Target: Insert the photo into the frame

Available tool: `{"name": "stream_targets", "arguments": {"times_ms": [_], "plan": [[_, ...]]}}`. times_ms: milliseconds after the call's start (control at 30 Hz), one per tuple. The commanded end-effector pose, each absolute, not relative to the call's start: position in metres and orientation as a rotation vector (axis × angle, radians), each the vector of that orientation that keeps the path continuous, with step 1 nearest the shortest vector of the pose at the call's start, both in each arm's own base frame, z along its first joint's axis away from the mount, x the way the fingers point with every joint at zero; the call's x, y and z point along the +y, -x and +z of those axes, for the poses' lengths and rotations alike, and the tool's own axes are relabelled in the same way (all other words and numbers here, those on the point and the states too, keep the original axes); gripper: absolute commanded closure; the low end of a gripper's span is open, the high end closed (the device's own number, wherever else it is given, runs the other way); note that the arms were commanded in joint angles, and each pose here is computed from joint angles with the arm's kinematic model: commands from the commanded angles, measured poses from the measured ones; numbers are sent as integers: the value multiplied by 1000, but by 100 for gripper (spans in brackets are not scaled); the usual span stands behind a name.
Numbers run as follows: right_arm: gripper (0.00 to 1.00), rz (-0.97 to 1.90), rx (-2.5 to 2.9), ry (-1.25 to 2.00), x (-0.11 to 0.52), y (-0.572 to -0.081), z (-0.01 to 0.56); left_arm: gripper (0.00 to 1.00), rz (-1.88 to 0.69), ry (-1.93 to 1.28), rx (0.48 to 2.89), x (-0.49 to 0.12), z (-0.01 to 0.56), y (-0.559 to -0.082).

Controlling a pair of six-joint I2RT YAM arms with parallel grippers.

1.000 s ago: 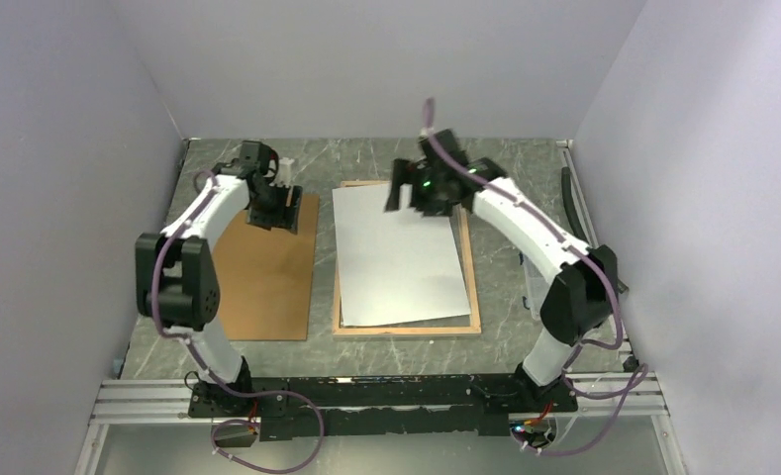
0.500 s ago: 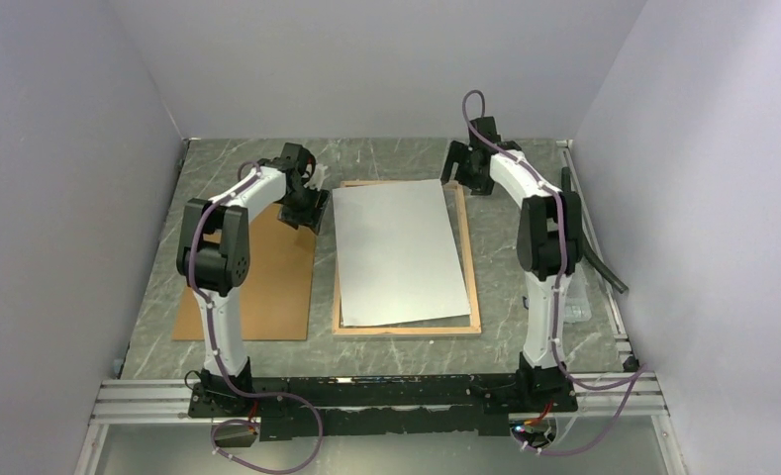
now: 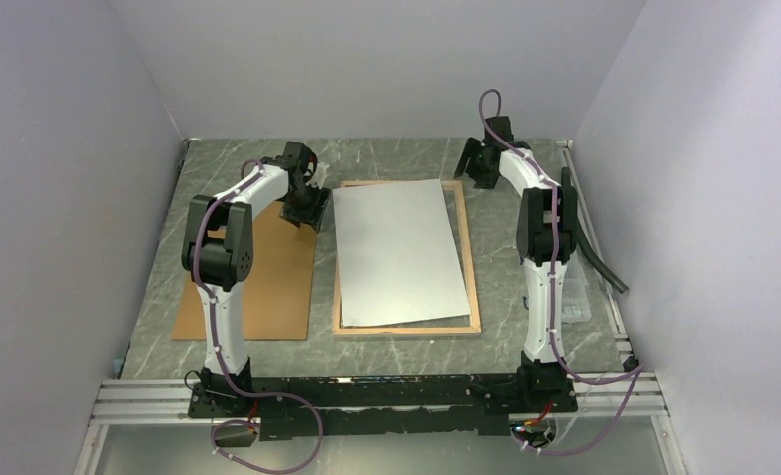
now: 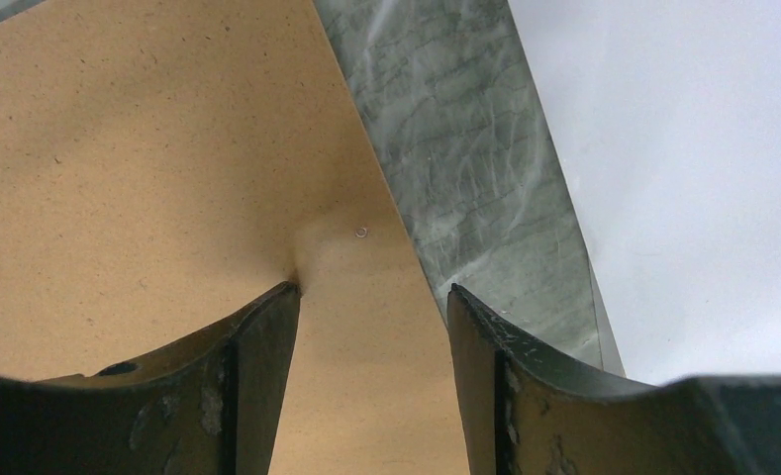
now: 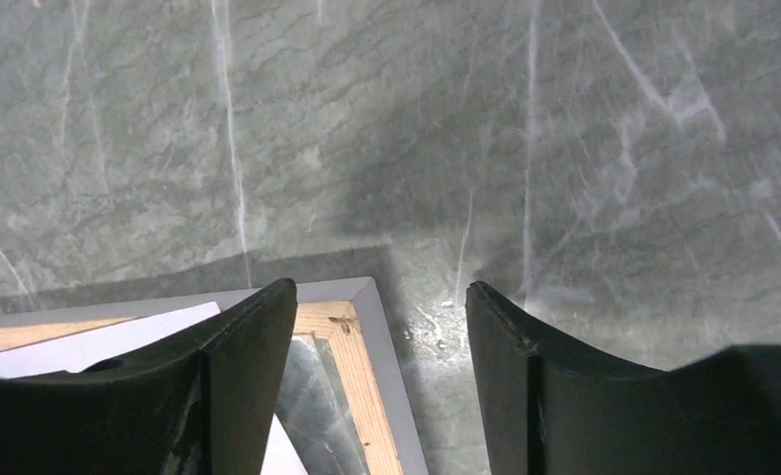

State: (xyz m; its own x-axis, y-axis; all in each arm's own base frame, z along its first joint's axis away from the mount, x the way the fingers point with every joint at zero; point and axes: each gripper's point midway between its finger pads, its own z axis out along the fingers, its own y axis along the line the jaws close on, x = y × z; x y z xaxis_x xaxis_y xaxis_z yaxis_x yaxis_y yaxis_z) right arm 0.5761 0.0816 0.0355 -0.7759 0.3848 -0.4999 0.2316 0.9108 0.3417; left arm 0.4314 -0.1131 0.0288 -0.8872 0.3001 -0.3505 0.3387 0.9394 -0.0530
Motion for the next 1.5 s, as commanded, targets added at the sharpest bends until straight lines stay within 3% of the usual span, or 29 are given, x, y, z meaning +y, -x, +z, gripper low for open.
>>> {"name": "stream_targets", "arguments": {"times_ms": [0,667,1000,1133,1233,1467], "plan": [[35,424,2466,-408,93,-581,33,38,-195,-475,2725,-120,37,-440],[44,399,2513,-376,87,-537,34,37,-312,-490,2763,-144,24,-435],[55,355,2524,-381,81,-530,35,34,-390,-487,2748,-156,33,-439],[48,404,2500,-387,87,-530,49,34,-391,-499,2735,-160,34,-441],[36,437,2473,-395,90,-528,64,35,-370,-530,2730,-166,30,-443],[32,612,2464,-413,111,-509,74,35,-329,-585,2704,-181,24,-451]]}}
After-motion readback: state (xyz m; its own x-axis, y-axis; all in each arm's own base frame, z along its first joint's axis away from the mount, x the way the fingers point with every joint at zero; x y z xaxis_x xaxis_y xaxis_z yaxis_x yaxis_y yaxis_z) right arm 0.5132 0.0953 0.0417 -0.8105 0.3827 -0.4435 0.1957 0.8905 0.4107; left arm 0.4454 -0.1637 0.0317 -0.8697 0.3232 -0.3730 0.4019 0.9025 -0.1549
